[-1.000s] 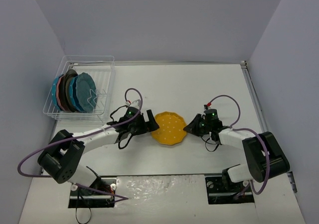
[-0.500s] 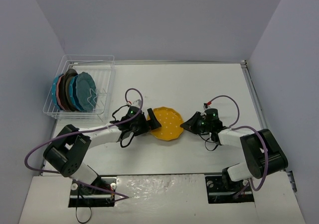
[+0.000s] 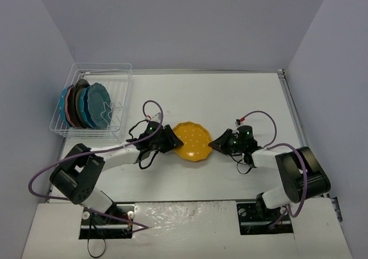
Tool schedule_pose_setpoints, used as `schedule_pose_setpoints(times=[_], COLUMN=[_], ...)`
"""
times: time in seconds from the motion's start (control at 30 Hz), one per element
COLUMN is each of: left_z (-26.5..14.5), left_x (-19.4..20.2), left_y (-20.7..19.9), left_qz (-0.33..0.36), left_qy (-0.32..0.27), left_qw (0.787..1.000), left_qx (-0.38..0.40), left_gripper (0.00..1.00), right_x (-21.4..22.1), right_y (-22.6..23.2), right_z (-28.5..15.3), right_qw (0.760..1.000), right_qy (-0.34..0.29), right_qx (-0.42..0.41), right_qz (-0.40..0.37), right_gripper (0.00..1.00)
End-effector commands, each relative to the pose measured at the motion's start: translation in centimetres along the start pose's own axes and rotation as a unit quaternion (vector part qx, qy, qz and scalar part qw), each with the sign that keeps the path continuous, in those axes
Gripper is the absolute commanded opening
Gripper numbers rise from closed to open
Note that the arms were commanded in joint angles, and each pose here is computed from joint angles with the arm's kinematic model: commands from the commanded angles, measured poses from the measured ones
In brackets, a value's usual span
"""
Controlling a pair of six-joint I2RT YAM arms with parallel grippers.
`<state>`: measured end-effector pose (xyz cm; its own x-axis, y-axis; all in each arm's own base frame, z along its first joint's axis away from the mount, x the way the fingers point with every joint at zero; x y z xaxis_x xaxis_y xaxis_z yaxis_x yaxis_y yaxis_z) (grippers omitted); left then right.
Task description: Load the plates into the dish rack
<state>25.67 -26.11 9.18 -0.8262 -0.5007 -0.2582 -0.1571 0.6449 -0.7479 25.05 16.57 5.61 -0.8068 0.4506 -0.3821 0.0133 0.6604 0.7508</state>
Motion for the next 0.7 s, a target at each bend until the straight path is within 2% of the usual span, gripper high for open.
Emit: schedule_pose_setpoints(times=[0.0, 0.07, 0.2, 0.27, 0.33, 0.37, 0.43, 0.5, 0.57, 0.67], left_z=[-1.3, -1.6, -2.6, -3.6, -4.5, -5.1, -5.6, -6.2, -6.9, -8.2], left_x=[-1.1, -1.3, -1.7, -2.1, -2.5, -2.8, -3.1, -3.6, -4.2, -5.2], left_y=[-5.0, -5.5, -6.9, -8.0, -9.0, -9.6, -9.8, -10.2, -10.7, -11.5], left_qz=[0.001, 0.001, 0.007, 0.021, 0.033, 0.042, 0.057, 0.076, 0.098, 0.13], left_qy=[-0.015, -0.019, -0.027, -0.036, -0.046, -0.052, -0.061, -0.071, -0.082, -0.103], left_qw=[0.995, 0.994, 0.991, 0.988, 0.984, 0.983, 0.983, 0.982, 0.98, 0.976], left_qx=[0.099, 0.108, 0.134, 0.152, 0.167, 0.174, 0.162, 0.157, 0.15, 0.14], left_gripper=[0.21, 0.05, 0.0, 0.0, 0.0, 0.0, 0.0, 0.0, 0.0, 0.0], right_x=[-2.5, -2.5, -2.6, -2.8, -2.9, -3.1, -3.2, -4.1, -4.9, -5.5], right_y=[5.1, 5.1, 5.0, 5.0, 5.1, 5.2, 5.2, 5.8, 6.0, 5.8], right_z=[-0.5, -0.5, -0.7, -0.9, -1.1, -1.2, -1.5, -2.1, -2.6, -3.6], right_qw=[0.992, 0.991, 0.991, 0.991, 0.991, 0.99, 0.991, 0.989, 0.988, 0.985], right_qy=[-0.036, -0.036, -0.041, -0.047, -0.051, -0.054, -0.054, -0.068, -0.078, -0.084], right_qx=[-0.12, -0.12, -0.114, -0.108, -0.104, -0.102, -0.09, -0.082, -0.057, -0.021], right_qz=[-0.035, -0.039, -0.05, -0.061, -0.07, -0.077, -0.085, -0.103, -0.122, -0.147], right_gripper=[0.0, 0.0, 0.01, 0.09, 0.24, 0.39, 0.61, 0.78, 0.87, 0.9])
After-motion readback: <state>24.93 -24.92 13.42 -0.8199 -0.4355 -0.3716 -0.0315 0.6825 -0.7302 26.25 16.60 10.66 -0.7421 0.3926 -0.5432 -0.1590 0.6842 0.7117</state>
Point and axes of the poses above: each gripper's point midway between its finger pads, its own z axis out along the fingers, its own y axis along the line the jaws close on, x = y × z, the point moved 4 cm from there along -z, back along the fingers, and after that the axes turned 9 degrees about -z, right-handed, at the moved point
